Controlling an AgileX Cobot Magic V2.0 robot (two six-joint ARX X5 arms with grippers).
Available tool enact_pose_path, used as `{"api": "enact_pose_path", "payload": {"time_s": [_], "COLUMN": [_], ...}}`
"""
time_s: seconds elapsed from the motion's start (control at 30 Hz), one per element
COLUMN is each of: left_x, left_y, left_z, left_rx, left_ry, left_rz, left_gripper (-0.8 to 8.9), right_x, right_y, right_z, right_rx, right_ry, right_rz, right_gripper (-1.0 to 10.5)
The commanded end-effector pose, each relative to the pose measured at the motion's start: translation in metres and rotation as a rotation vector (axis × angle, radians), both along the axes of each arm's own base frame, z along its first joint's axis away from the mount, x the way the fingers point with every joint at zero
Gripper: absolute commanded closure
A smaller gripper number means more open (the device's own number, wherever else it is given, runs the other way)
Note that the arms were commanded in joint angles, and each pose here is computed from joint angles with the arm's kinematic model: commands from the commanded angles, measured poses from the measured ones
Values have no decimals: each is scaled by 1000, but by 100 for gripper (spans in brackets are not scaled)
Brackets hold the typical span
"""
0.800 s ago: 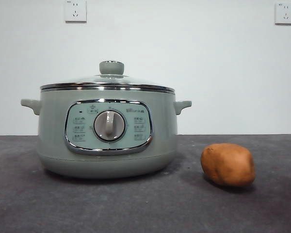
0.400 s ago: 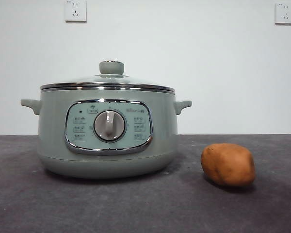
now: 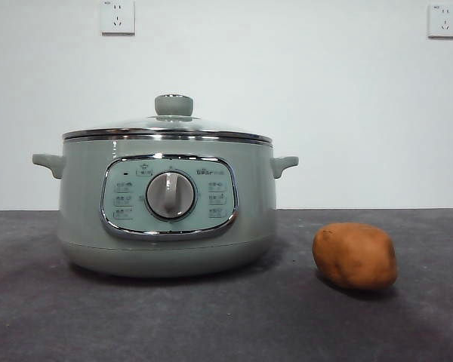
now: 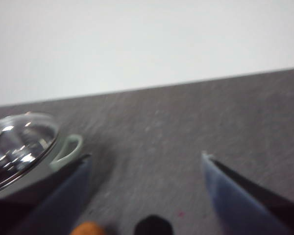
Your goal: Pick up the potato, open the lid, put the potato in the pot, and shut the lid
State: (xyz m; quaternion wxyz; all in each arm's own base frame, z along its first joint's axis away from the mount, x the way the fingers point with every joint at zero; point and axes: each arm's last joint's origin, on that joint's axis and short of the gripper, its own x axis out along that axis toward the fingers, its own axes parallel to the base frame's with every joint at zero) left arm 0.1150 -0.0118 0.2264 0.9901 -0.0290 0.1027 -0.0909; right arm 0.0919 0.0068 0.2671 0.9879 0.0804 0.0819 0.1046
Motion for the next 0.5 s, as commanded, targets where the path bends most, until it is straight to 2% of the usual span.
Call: {"api": "enact_pose_path", "payload": {"time_s": [0.03, 0.13, 0.27, 0.5], "left_x": [8, 17, 31, 57], "left_y": [-1, -2, -5, -12], "left_z": [10, 22, 36, 47], "left_rx": [-6, -4, -24, -89], "left_ry": [75, 190, 313, 467], "left_rz": [-15, -33, -106, -250], "left_gripper": [284, 274, 275, 275], "right_x": [5, 12, 23, 50], "right_y": [1, 3, 3, 10], "right_z": [16, 29, 36, 26], "right_rx": [19, 50, 140, 225], "right_ry": [64, 145, 280, 538], "right_rz": [43, 81, 82, 283], "right_gripper": [399, 359, 350, 348]}}
